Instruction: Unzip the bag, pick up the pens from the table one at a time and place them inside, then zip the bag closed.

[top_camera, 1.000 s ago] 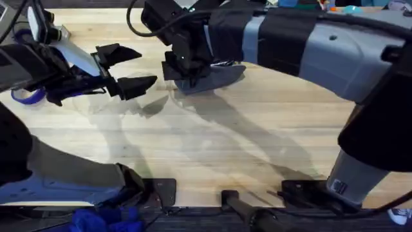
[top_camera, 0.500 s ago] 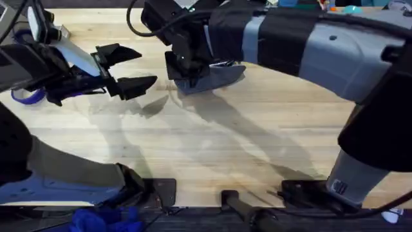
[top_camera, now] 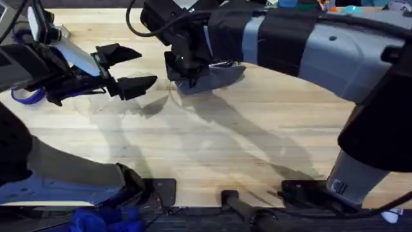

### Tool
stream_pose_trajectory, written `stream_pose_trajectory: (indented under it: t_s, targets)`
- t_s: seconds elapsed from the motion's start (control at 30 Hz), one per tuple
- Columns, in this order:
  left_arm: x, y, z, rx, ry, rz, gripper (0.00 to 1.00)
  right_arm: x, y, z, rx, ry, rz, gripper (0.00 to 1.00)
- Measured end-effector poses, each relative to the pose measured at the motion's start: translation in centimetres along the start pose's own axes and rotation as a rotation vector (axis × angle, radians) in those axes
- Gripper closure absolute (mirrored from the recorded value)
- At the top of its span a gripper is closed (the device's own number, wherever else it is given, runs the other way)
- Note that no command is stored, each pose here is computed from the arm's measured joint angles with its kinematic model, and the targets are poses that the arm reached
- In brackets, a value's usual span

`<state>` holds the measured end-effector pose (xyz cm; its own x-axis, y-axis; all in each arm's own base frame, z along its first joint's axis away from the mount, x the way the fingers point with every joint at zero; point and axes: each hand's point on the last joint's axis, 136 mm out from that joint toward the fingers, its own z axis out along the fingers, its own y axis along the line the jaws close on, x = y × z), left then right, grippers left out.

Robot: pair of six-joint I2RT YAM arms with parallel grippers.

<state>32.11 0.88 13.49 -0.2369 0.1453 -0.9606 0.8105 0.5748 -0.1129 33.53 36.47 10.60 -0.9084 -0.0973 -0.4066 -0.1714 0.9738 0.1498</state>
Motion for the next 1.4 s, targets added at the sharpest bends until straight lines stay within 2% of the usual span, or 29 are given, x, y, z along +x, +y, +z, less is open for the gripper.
stream_pose_trajectory:
  t_s: [0.47, 1.07, 1.4]
  targets:
    - [0.0, 0.0, 0.0, 0.000, 0.000, 0.000, 0.007, 1.0, -0.9, -0.2, 0.039, 0.045, -0.011, 0.971]
    - [0.0, 0.0, 0.0, 0.000, 0.000, 0.000, 0.008, -1.3, -0.1, -3.3, 0.030, 0.007, -0.072, 0.970]
    - [0.0, 0.0, 0.0, 0.000, -0.001, 0.000, 0.008, -1.4, 0.0, -3.5, 0.027, 0.004, -0.121, 0.970]
